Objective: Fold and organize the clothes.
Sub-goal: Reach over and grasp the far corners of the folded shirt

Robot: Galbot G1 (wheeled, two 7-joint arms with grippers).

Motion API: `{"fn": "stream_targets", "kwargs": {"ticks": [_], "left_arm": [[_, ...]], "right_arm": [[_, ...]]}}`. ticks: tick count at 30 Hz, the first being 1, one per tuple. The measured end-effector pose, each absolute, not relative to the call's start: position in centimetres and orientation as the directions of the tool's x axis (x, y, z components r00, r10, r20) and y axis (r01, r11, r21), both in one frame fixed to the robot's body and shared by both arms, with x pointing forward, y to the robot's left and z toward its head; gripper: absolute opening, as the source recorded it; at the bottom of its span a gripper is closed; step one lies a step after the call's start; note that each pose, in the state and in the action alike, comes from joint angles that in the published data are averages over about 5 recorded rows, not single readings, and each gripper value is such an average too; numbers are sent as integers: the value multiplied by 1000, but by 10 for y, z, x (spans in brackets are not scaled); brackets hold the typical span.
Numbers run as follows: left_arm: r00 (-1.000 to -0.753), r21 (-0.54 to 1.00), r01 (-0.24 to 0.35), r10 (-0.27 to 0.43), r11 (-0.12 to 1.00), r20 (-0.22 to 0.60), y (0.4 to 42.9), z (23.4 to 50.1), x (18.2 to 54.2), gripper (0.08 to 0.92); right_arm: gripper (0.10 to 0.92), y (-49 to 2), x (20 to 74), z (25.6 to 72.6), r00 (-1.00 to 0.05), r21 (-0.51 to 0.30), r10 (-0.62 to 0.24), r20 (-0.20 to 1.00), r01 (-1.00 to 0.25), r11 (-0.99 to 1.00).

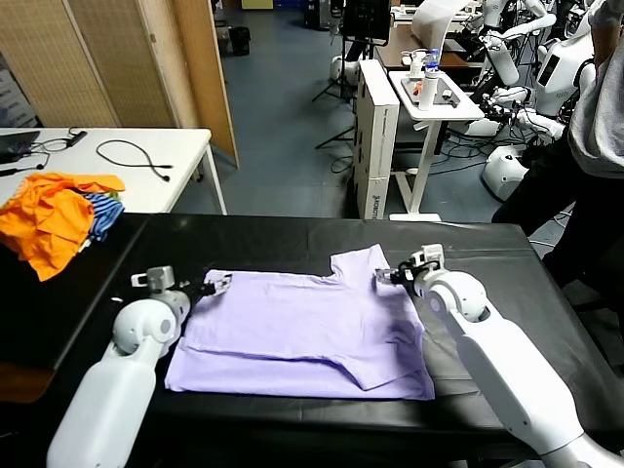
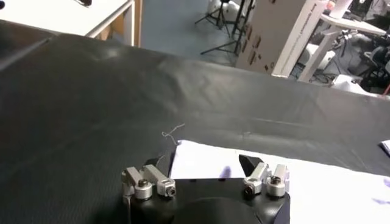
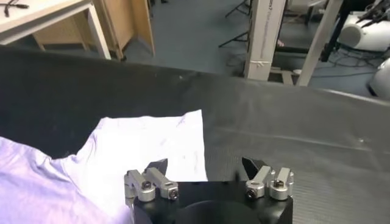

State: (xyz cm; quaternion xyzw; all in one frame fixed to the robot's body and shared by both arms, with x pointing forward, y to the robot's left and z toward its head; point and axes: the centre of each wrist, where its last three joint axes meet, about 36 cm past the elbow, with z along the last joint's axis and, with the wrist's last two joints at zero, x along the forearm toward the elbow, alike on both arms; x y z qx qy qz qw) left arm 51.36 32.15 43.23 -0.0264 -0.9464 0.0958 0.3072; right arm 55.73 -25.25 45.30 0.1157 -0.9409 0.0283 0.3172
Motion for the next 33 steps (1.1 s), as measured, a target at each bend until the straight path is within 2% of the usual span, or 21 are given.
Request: {"fn": "stream_targets", "kwargs": {"ticks": [6,9,14,17,21,24,29,33], "left_arm": [[-808,-204,-25,101,979,581,322,429,522,907],[-805,-204,-31,97,978,586,322,426,525,907],[-799,-195,-36,89,980,595,324,422,525,871],[-796,-179,-33,82,983,600,326,419,523,771],[-793,-170,-29,80,985,604,326,416,521,548],[-791,-170,-27,83,985,606,326,415,521,427],[-792,-177,-11,100,984,603,324,416,520,342],[-795,-188,0,114,982,596,323,419,517,248]], "right_arm": [[877,-253,557,451,-770,21,-199,606,-234,972],[816,-254,557,450,-768,22,-199,609,-234,972],[654,-255,558,447,-763,22,-201,614,-238,971],[535,-255,559,447,-761,24,-204,615,-240,970],[391,-254,562,445,-759,28,-206,618,-241,970],[310,-253,562,445,-758,31,-208,618,-241,970],[188,-254,559,447,-763,31,-210,611,-242,970],[147,-257,555,451,-771,34,-213,601,-241,970]]}}
